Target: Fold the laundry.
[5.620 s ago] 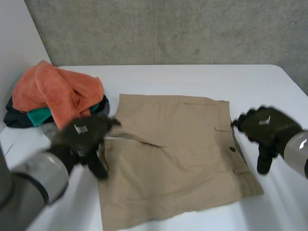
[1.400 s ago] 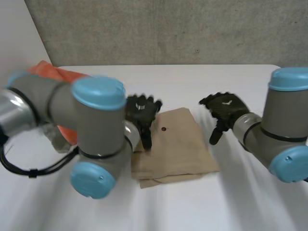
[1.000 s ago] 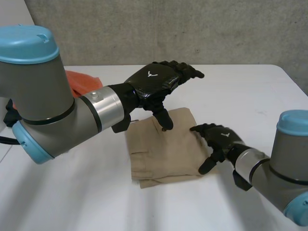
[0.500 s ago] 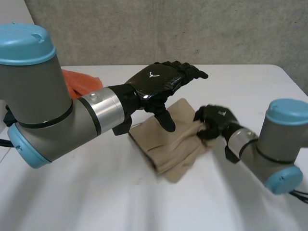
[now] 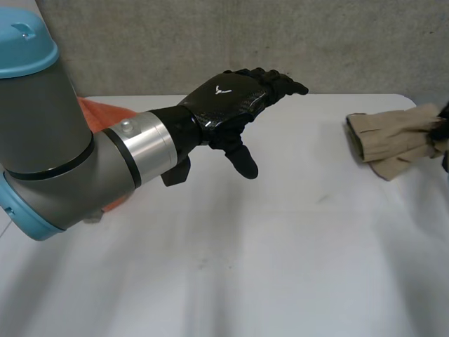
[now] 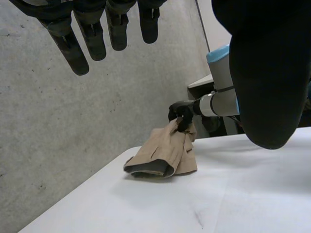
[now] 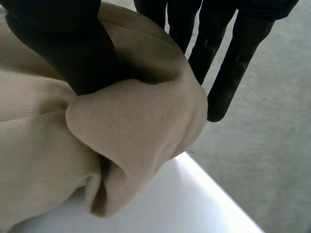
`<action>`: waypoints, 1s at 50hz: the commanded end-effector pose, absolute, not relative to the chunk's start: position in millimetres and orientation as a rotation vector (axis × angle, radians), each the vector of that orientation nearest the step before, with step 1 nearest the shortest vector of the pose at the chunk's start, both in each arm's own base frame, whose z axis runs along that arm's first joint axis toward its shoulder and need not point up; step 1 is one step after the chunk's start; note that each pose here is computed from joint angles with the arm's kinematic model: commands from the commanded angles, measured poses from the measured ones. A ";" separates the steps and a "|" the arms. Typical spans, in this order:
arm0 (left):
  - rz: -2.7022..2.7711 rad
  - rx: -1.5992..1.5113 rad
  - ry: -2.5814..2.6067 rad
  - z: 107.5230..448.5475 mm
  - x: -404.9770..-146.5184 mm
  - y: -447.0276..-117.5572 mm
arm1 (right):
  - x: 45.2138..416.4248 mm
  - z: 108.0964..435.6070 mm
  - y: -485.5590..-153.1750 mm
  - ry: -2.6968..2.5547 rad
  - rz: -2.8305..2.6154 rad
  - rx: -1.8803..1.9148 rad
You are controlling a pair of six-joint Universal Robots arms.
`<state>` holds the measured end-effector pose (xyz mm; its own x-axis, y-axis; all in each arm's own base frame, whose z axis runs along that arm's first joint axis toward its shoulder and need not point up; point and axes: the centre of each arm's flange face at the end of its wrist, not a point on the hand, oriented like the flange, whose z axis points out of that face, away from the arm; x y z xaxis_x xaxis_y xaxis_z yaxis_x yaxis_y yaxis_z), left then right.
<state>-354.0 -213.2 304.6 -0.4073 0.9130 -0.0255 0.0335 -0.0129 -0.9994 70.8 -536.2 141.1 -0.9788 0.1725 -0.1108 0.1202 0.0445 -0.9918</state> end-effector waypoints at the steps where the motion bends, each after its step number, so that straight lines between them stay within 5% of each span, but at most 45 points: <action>1: 1.522 -1.014 -1.524 305.9 -357.5 -209.9 | 23.3 134.0 -547.9 -2.181 2.093 -0.379; 14: 1.522 -1.017 -1.518 306.2 -361.3 -205.2 | 16.0 132.9 -544.3 -2.281 2.081 -0.292; 25: 1.560 -0.992 -1.536 310.7 -356.7 -208.9 | 37.3 219.2 -488.9 -2.056 2.011 0.069; 29: 1.655 -0.932 -1.587 318.3 -345.7 -222.0 | 91.8 234.8 -451.5 -1.946 2.064 0.387; 33: 1.781 -0.840 -1.659 323.6 -324.1 -252.7 | 155.5 233.4 -402.8 -1.838 2.117 0.763; 40: 2.095 -0.625 -1.862 329.6 -241.7 -336.7 | 212.3 212.9 -324.4 -1.703 2.043 1.191; 50: 2.301 -1.008 -2.245 232.3 -159.3 -442.4 | 228.5 183.6 -285.5 -1.777 1.967 1.340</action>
